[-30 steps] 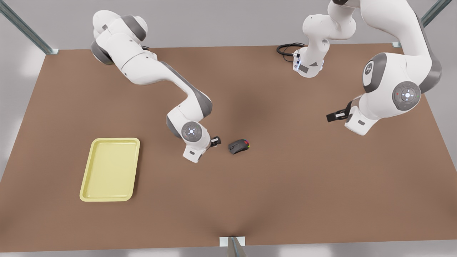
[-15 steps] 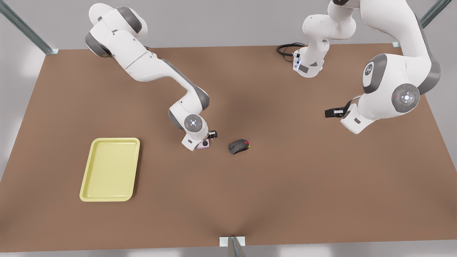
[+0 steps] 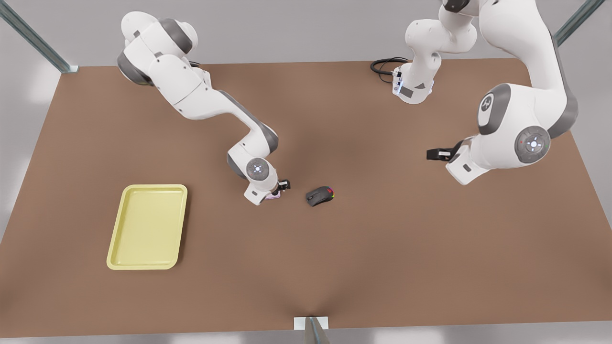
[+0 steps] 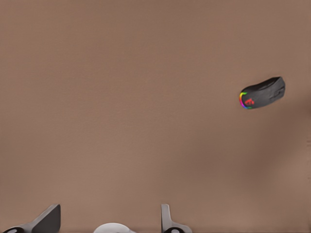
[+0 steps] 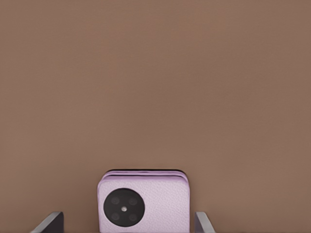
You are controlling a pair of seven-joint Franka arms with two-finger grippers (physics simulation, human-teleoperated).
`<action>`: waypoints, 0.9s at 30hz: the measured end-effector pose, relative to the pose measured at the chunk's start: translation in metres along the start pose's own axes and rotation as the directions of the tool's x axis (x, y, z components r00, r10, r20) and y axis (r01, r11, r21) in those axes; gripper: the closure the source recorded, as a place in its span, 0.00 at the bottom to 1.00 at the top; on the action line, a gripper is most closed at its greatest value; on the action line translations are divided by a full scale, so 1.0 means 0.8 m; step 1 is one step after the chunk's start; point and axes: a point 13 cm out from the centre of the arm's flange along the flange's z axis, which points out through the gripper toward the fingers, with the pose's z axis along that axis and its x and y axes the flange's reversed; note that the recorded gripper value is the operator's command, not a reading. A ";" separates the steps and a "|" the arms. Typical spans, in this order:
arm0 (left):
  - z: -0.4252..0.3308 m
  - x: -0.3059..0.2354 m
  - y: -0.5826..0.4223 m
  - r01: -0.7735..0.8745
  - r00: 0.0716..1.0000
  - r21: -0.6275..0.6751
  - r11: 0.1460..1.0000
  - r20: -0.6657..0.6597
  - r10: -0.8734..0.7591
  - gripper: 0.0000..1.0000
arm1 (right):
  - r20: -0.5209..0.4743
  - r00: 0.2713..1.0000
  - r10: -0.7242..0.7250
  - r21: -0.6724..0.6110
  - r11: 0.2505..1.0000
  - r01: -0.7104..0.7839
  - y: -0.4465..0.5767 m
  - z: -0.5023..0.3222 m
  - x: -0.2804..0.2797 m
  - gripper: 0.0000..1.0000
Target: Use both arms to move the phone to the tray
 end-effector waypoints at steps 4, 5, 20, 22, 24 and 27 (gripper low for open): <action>-0.001 -0.002 -0.001 -0.012 1.000 0.007 1.000 0.006 0.012 0.00 | -0.003 1.000 -0.021 0.010 1.000 0.021 -0.011 0.009 0.001 0.00; -0.001 -0.004 -0.001 -0.013 1.000 0.009 1.000 0.010 0.013 0.00 | -0.002 1.000 -0.029 0.012 1.000 0.029 -0.012 0.010 0.001 0.00; 0.004 -0.020 0.002 -0.029 0.999 0.020 0.999 0.028 0.028 0.00 | 0.003 0.992 -0.126 0.025 0.992 0.126 -0.012 0.024 0.007 0.00; 0.008 -0.024 0.003 -0.030 0.999 0.019 0.999 0.028 0.029 0.00 | -0.001 0.991 -0.135 0.025 0.991 0.135 -0.010 0.028 0.010 0.00; 0.010 -0.027 0.004 -0.030 0.999 0.019 0.999 0.028 0.029 0.00 | -0.004 0.990 -0.142 0.024 0.990 0.142 -0.009 0.032 0.012 0.00; 0.012 -0.029 0.004 -0.032 0.999 0.019 0.999 0.029 0.031 0.00 | -0.005 0.989 -0.149 0.023 0.989 0.149 -0.009 0.034 0.012 0.01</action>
